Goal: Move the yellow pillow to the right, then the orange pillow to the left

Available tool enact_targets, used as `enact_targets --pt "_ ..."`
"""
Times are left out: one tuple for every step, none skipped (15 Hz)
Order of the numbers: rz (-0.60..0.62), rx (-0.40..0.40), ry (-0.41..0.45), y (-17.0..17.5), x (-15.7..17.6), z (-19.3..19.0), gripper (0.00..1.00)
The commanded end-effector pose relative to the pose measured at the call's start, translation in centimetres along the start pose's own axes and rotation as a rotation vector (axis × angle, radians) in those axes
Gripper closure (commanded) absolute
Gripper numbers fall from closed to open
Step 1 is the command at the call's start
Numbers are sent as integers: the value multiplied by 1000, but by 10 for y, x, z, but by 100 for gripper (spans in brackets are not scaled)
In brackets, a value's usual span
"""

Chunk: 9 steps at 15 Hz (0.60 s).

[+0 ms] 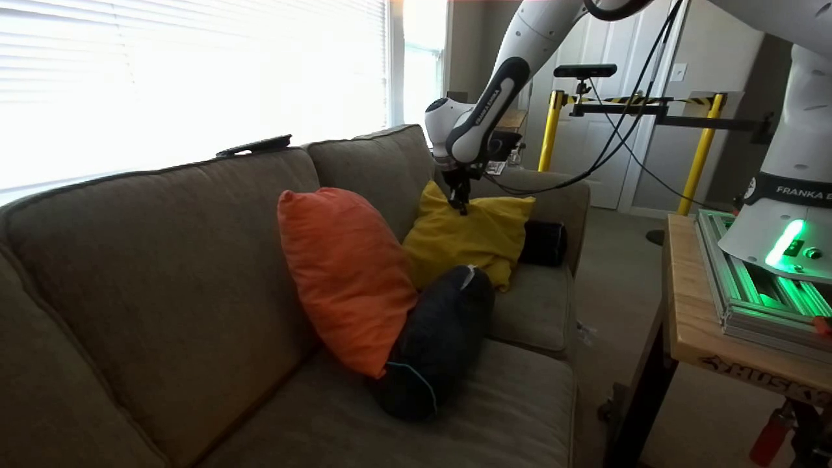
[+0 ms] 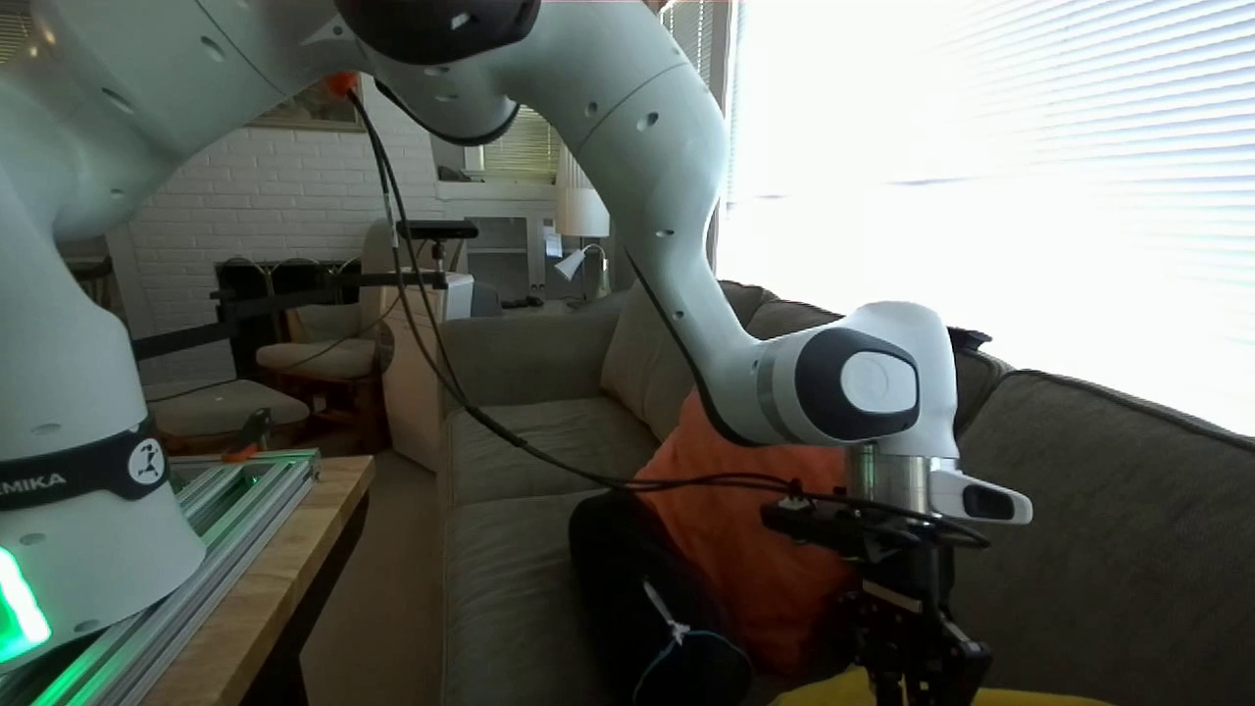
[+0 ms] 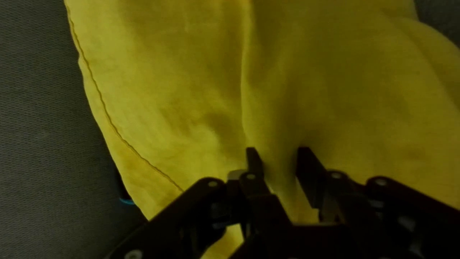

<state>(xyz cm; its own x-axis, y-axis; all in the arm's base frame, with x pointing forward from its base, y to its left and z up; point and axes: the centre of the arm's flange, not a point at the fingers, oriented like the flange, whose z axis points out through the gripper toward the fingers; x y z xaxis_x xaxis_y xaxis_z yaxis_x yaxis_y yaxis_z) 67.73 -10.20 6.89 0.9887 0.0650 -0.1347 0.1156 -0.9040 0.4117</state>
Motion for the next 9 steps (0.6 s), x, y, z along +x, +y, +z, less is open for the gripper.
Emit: enact_targets --pt "10 134 35 2 13 -14 99" --pt "19 167 55 2 11 -25 100" --pt "20 204 76 1 8 -36 100" --pt "21 234 106 1 2 -50 100" --pt "23 268 129 4 -2 -64 100" --pt "25 288 159 6 -7 -78 100" --pt "24 309 185 11 -15 -94 100" --pt "29 312 220 16 -19 -106 100" --pt "32 328 257 22 -26 -121 100"
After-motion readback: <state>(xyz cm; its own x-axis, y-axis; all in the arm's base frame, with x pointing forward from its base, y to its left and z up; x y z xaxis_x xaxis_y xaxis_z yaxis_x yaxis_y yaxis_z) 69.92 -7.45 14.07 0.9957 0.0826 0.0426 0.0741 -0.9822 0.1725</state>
